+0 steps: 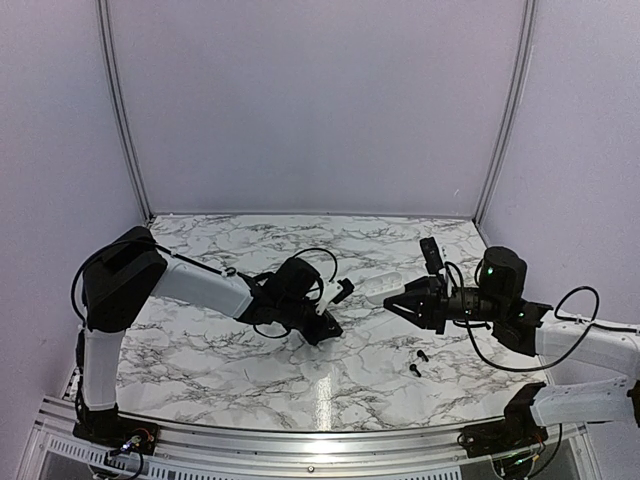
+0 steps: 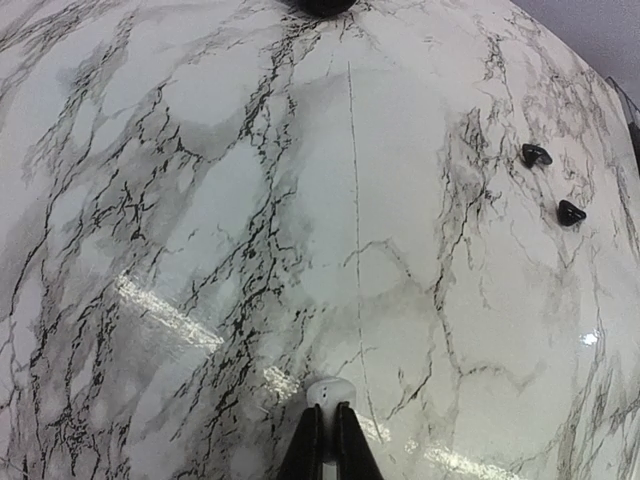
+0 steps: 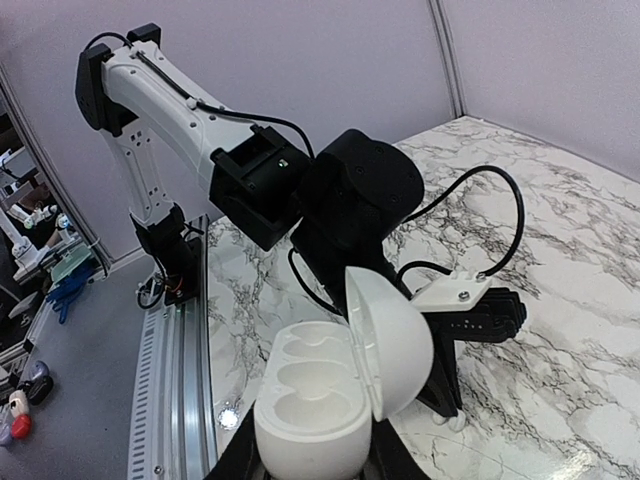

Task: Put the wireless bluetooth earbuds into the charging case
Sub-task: Pick up the left earbud from the center of the board, then insert the left earbud into the left side groove of the charging case, then adjust the left earbud in the left side groove of the charging case.

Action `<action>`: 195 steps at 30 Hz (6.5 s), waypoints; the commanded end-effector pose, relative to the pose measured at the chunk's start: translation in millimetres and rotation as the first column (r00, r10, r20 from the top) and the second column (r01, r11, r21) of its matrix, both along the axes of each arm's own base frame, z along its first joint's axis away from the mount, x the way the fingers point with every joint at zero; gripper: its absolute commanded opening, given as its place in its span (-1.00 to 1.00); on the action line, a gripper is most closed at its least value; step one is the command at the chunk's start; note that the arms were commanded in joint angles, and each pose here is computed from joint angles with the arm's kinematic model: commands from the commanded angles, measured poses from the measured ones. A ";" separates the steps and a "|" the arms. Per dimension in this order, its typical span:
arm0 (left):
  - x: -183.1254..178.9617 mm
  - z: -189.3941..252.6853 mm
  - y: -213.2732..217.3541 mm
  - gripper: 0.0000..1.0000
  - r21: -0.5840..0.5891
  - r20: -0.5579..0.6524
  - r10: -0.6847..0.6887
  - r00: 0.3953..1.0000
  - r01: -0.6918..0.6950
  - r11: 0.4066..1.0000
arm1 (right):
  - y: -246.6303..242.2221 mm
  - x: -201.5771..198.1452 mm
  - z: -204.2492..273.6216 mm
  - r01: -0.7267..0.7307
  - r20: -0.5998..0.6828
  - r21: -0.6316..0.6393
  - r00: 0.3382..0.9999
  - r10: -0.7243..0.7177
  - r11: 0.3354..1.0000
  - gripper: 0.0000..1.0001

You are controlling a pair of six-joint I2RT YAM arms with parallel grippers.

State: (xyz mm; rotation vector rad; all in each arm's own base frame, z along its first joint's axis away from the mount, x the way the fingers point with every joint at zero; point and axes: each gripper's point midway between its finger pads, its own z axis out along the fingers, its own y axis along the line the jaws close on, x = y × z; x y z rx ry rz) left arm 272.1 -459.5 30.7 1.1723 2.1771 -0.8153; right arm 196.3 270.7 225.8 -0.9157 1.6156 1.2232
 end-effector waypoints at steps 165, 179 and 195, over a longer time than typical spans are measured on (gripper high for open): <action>-137.8 241.4 39.2 -0.77 -0.194 0.537 -0.160 0.829 0.305 0.932 | 62.7 -53.3 23.3 -0.316 0.201 -0.046 0.926 0.319 0.948 -1.00; -128.9 235.2 33.7 -0.88 -0.168 0.540 -0.145 0.829 0.276 0.946 | 64.8 -56.0 27.6 -0.336 0.202 -0.037 0.920 0.336 0.941 -1.00; -119.9 217.3 26.8 -0.91 -0.100 0.523 -0.159 0.837 0.246 0.964 | 64.2 -60.0 29.7 -0.353 0.210 -0.032 0.912 0.351 0.935 -1.00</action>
